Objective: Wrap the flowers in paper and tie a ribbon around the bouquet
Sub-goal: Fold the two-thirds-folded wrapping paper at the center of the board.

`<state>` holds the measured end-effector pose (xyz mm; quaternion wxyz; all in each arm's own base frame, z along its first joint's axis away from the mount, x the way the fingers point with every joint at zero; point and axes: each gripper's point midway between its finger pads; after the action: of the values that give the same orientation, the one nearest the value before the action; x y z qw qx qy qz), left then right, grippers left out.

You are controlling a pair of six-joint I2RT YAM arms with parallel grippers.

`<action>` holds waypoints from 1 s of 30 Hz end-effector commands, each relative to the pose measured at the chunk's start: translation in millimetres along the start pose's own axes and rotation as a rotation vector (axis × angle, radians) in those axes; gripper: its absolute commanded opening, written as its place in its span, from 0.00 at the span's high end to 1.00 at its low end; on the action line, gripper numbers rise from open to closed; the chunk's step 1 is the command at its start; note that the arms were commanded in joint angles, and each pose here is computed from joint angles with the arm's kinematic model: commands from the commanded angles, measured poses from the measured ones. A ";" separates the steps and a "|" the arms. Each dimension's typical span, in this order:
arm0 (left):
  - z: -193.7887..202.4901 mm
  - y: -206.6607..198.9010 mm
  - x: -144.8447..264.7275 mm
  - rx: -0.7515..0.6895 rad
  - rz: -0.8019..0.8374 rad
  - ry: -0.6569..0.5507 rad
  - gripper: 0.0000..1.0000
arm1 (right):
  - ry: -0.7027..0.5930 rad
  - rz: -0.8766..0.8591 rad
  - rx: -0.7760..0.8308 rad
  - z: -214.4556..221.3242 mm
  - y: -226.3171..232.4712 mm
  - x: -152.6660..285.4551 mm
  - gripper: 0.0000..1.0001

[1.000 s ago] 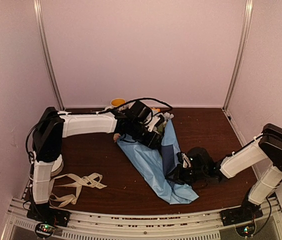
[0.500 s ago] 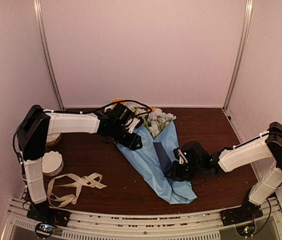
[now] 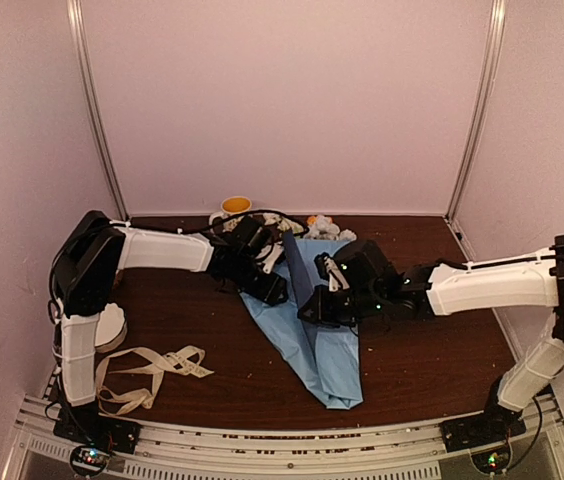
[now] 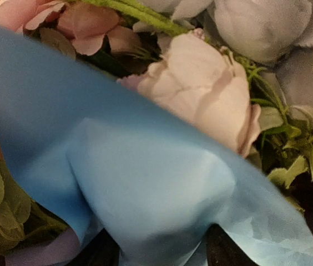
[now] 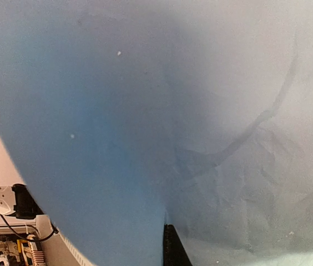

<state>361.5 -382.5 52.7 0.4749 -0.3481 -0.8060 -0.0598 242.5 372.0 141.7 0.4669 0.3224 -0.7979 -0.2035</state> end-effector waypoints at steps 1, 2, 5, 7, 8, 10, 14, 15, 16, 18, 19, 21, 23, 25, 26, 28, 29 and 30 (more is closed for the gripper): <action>-5.8 -6.1 -11.6 -0.013 0.031 -0.018 0.44 | 0.074 -0.005 0.026 16.5 2.7 -31.0 1.00; -6.5 -6.4 -11.4 -0.015 0.032 -0.019 0.44 | 0.102 -0.005 0.029 22.8 0.7 -38.4 1.00; -11.1 -7.7 -9.0 -0.020 0.040 -0.033 0.43 | 0.162 0.034 0.037 39.7 -12.3 -55.3 1.00; -15.7 -7.2 -4.3 -0.018 0.046 -0.046 0.42 | 0.183 0.055 0.038 48.3 -21.4 -62.2 1.00; -18.3 -5.5 -0.7 -0.015 0.049 -0.053 0.41 | 0.188 0.067 0.037 51.3 -25.8 -64.7 1.00; -27.7 0.8 11.3 -0.005 0.050 -0.082 0.40 | 0.201 0.092 0.037 57.1 -34.7 -68.7 1.00; -49.6 13.7 44.5 0.001 0.035 -0.148 0.34 | 0.218 0.114 0.033 65.1 -44.2 -73.8 1.00; -54.3 16.7 54.3 -0.002 0.029 -0.162 0.32 | 0.219 0.119 0.031 65.7 -46.1 -74.2 1.00; -58.5 20.3 64.6 -0.002 0.021 -0.176 0.31 | 0.220 0.124 0.032 66.7 -47.3 -74.5 1.00; -64.4 26.0 86.5 -0.002 0.010 -0.208 0.29 | 0.218 0.132 0.031 67.3 -49.4 -74.4 1.00; -68.1 27.0 102.2 -0.002 0.007 -0.235 0.29 | 0.216 0.137 0.029 66.8 -50.5 -74.0 1.00; -67.2 28.5 125.1 0.000 0.000 -0.265 0.28 | 0.213 0.149 0.031 66.8 -52.2 -73.4 1.00; -61.5 27.8 143.9 0.012 -0.007 -0.287 0.27 | 0.207 0.157 0.033 65.6 -52.9 -72.6 1.00; -52.5 16.5 157.8 0.040 0.051 -0.308 0.27 | 0.208 0.160 0.035 65.8 -52.3 -73.0 1.00; -47.6 6.2 162.7 0.047 0.110 -0.324 0.26 | 0.208 0.160 0.034 65.6 -52.0 -73.3 1.00; -35.1 -21.9 170.4 0.014 0.205 -0.347 0.25 | 0.205 0.158 0.037 64.4 -49.9 -73.4 1.00; -27.5 -36.7 170.5 -0.030 0.212 -0.350 0.24 | 0.205 0.160 0.037 64.3 -50.0 -73.3 1.00; -19.7 -56.2 168.6 -0.089 0.211 -0.346 0.24 | 0.203 0.160 0.039 64.1 -49.4 -73.3 1.00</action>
<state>342.9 -310.5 220.0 0.3296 -0.3838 -0.8620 0.0302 232.2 388.0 39.9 0.5509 0.2896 -0.7717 -0.1307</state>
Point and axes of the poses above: each gripper's point midway between its finger pads, its own x axis back along the fingers, its own y axis along the line the jaws close on, z = x × y, and after that the axes turned 3 degrees about x, right-handed
